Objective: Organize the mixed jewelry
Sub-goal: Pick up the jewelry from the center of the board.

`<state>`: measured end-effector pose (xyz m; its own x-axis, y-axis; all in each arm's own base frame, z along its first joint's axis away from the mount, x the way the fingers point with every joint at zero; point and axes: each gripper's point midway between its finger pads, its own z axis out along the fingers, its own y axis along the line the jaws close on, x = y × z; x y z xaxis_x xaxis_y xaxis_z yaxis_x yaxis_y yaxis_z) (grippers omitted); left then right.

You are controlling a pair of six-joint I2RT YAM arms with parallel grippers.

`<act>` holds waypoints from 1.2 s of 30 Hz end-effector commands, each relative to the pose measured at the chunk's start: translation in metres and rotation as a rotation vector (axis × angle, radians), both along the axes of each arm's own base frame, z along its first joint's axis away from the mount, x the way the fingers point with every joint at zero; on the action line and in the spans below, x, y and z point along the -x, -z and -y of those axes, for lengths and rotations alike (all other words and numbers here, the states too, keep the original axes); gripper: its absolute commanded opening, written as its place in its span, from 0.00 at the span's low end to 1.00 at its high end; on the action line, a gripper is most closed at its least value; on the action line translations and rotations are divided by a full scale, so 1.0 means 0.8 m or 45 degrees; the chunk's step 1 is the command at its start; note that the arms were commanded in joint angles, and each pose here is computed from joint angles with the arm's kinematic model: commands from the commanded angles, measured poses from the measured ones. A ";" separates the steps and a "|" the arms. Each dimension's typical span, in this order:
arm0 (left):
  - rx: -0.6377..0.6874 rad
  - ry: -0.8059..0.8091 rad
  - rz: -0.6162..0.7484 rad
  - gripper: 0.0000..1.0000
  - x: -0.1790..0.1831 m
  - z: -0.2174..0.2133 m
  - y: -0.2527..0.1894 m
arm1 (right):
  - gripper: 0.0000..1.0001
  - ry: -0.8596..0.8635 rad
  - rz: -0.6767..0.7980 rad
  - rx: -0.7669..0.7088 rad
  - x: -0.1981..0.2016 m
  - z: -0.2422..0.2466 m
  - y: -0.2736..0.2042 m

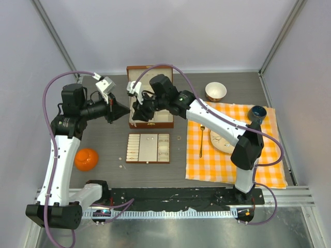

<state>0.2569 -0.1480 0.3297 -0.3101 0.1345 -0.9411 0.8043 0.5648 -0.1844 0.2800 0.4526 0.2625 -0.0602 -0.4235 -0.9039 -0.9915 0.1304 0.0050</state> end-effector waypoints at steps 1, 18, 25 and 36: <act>-0.003 0.010 0.082 0.00 -0.001 0.001 -0.012 | 0.34 -0.020 0.091 -0.085 0.012 0.009 -0.052; 0.000 0.015 0.078 0.00 0.000 0.002 -0.010 | 0.33 -0.029 0.085 -0.085 0.012 0.008 -0.052; 0.009 0.021 0.078 0.00 0.001 0.004 -0.012 | 0.33 -0.021 0.067 -0.081 0.010 0.002 -0.046; 0.011 0.022 0.075 0.00 0.000 0.004 -0.012 | 0.33 -0.032 0.053 -0.081 0.012 -0.005 -0.043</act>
